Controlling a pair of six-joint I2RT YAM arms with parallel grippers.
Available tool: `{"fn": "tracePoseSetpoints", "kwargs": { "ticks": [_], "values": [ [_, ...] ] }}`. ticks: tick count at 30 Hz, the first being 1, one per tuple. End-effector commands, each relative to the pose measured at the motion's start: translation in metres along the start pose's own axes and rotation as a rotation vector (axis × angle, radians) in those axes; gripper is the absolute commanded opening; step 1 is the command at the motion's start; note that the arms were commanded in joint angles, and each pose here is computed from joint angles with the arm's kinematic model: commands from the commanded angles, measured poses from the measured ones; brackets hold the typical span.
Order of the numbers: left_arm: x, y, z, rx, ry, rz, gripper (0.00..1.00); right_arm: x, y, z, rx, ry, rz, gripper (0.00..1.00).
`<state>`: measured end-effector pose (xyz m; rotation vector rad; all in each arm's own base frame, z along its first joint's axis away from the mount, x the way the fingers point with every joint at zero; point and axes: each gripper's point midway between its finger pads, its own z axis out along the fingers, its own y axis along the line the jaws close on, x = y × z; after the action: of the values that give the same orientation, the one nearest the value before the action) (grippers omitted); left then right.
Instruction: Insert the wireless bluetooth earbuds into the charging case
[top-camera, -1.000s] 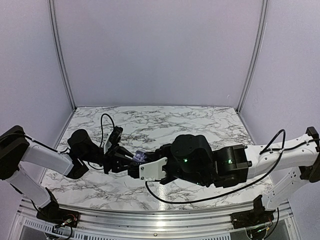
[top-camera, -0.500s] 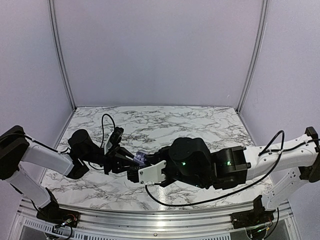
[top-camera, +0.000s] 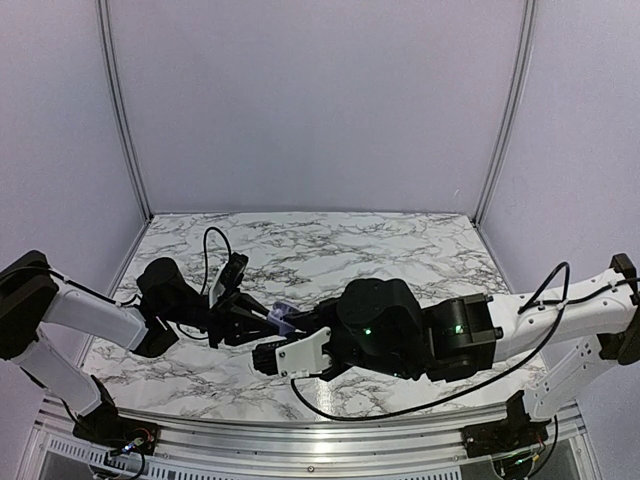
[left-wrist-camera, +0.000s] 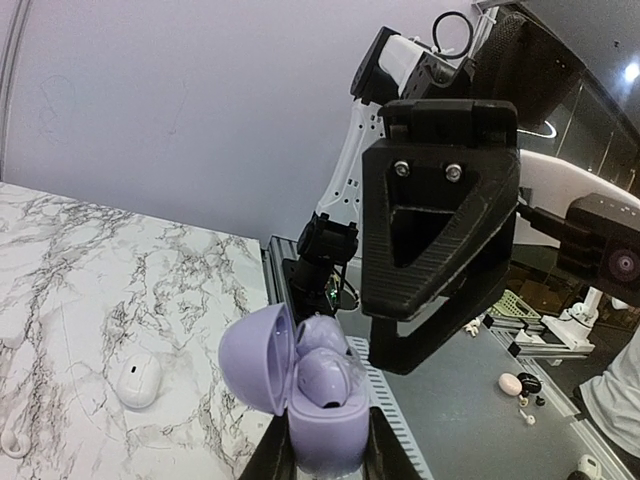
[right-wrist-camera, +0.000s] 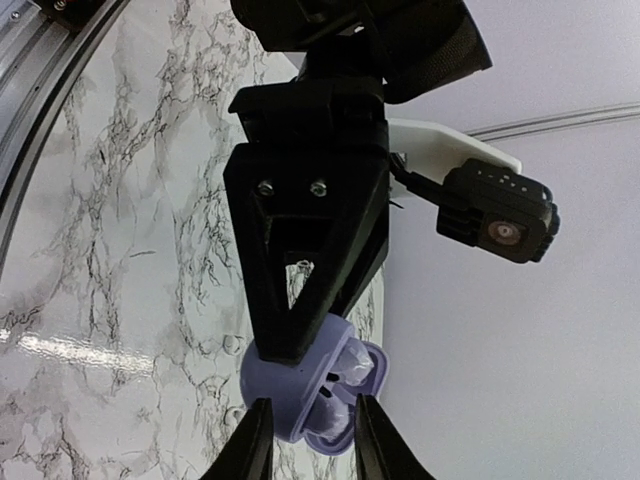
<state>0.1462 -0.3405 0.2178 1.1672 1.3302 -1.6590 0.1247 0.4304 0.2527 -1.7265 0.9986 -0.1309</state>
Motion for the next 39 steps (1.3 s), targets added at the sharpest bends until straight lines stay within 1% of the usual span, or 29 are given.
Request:
{"fn": "tracePoseSetpoints", "kwargs": {
  "ticks": [1, 7, 13, 18, 20, 23, 27, 29, 31, 34, 37, 39],
  "values": [
    [-0.016, -0.001, 0.001, -0.006, -0.035, 0.068, 0.0, -0.014, -0.005, -0.006, -0.004, -0.04, 0.007, 0.3],
    [-0.017, -0.001, -0.001, -0.018, -0.043, 0.085, 0.0, -0.014, -0.012, -0.008, 0.03, -0.045, 0.021, 0.33],
    [-0.021, 0.0, -0.002, -0.038, -0.057, 0.112, 0.0, -0.023, -0.041, -0.022, 0.128, -0.101, 0.117, 0.4],
    [-0.024, -0.001, -0.004, -0.051, -0.069, 0.152, 0.0, -0.023, -0.071, -0.035, 0.163, -0.177, 0.29, 0.45],
    [-0.028, -0.003, -0.006, -0.058, -0.079, 0.178, 0.0, -0.016, -0.083, -0.038, 0.163, -0.206, 0.39, 0.47],
    [-0.032, -0.007, -0.008, -0.065, -0.09, 0.219, 0.0, -0.004, -0.098, -0.041, 0.16, -0.235, 0.516, 0.48],
    [-0.036, -0.01, -0.011, -0.082, -0.106, 0.278, 0.0, 0.012, -0.105, -0.041, 0.111, -0.28, 0.688, 0.48],
    [-0.039, -0.01, -0.012, -0.099, -0.117, 0.3, 0.0, 0.012, -0.109, -0.044, 0.065, -0.355, 0.759, 0.48],
    [-0.042, -0.011, -0.013, -0.108, -0.126, 0.315, 0.0, 0.013, -0.106, -0.045, 0.007, -0.398, 0.795, 0.5],
    [-0.047, -0.011, -0.013, -0.117, -0.136, 0.327, 0.0, 0.014, -0.096, -0.045, -0.081, -0.449, 0.817, 0.58],
    [-0.05, -0.01, -0.014, -0.128, -0.144, 0.338, 0.0, 0.014, -0.089, -0.04, -0.141, -0.476, 0.834, 0.6],
    [-0.05, -0.008, -0.015, -0.144, -0.147, 0.34, 0.0, 0.016, -0.087, -0.035, -0.158, -0.482, 0.854, 0.6]
  ]
}}
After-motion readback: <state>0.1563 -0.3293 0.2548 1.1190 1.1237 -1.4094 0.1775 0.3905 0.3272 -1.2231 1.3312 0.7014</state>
